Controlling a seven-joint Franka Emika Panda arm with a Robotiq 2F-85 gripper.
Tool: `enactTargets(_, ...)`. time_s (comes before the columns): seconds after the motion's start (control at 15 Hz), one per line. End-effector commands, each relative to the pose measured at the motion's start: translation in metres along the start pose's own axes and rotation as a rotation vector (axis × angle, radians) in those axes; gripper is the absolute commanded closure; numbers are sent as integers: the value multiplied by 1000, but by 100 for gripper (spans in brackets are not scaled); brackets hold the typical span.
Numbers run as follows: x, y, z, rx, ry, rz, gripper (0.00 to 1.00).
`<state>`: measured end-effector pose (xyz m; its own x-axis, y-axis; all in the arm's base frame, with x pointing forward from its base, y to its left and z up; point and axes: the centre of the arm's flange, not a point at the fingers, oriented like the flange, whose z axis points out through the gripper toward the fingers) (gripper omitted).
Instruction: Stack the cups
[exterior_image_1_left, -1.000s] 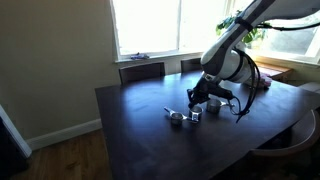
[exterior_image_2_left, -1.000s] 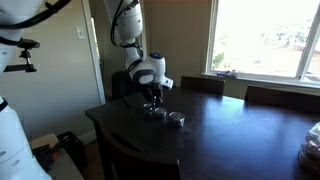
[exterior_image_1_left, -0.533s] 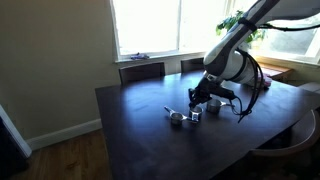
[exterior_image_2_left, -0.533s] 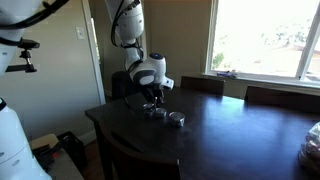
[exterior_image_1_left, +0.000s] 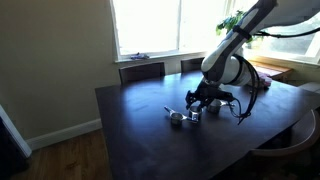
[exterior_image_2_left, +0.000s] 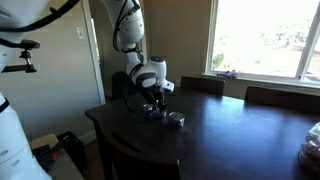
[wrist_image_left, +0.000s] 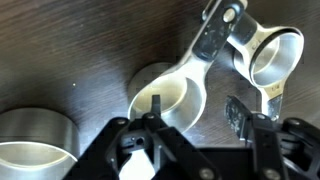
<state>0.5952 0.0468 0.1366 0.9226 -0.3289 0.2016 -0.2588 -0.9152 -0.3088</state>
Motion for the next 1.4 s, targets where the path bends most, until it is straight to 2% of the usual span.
enactTargets(0.0,9,-18,15,-13,-23,-6,2)
enactTargets(0.07,10,-21,18,-18,-26,-9,2)
enactTargets(0.13,11,-22,21,-32,-27,-6,15)
enactTargets(0.2,13,-23,23,-41,-25,-6,32)
enactTargets(0.33,15,-22,23,-57,-23,-8,42)
enactTargets(0.8,22,-13,20,-79,-47,-5,88)
enactTargets(1.0,24,-10,23,-91,-66,0,96)
enactTargets(1.33,30,-8,19,-92,-72,-10,93)
